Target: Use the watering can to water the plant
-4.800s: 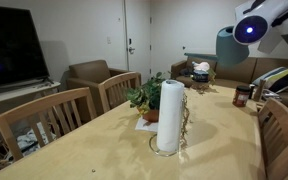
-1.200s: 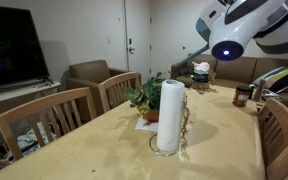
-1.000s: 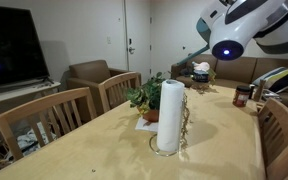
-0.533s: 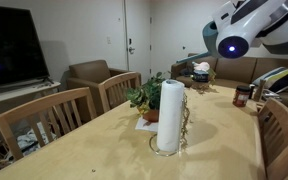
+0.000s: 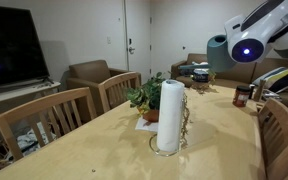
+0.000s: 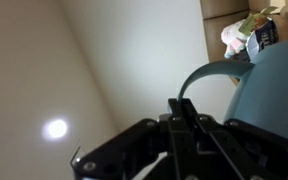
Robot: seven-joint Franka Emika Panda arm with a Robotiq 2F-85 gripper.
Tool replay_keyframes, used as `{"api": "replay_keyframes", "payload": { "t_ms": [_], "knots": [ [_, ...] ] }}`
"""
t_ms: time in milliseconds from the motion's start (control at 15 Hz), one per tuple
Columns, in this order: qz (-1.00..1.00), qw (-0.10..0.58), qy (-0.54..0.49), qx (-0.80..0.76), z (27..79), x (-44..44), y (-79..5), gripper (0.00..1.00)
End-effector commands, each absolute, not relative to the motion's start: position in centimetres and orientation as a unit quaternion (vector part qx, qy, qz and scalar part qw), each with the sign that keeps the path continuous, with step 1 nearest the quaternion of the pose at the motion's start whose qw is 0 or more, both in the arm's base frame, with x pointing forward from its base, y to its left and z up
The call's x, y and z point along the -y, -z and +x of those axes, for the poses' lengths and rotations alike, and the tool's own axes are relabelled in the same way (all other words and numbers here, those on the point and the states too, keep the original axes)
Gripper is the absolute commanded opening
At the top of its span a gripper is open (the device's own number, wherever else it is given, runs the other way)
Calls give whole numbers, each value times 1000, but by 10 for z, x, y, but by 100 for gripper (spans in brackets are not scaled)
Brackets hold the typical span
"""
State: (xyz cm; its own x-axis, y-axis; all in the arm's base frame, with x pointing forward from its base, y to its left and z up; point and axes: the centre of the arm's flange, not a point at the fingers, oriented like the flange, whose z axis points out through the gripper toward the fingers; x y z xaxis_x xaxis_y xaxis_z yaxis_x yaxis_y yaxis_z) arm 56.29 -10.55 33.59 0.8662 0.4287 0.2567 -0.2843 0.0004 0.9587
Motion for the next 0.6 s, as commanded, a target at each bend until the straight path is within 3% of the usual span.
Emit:
{"api": "replay_keyframes", "payload": {
  "t_ms": [0, 533],
  "knots": [
    [663, 703, -250, -57, 562, 107, -331, 7],
    [664, 702, -249, -61, 562, 105, -327, 7]
  ]
}}
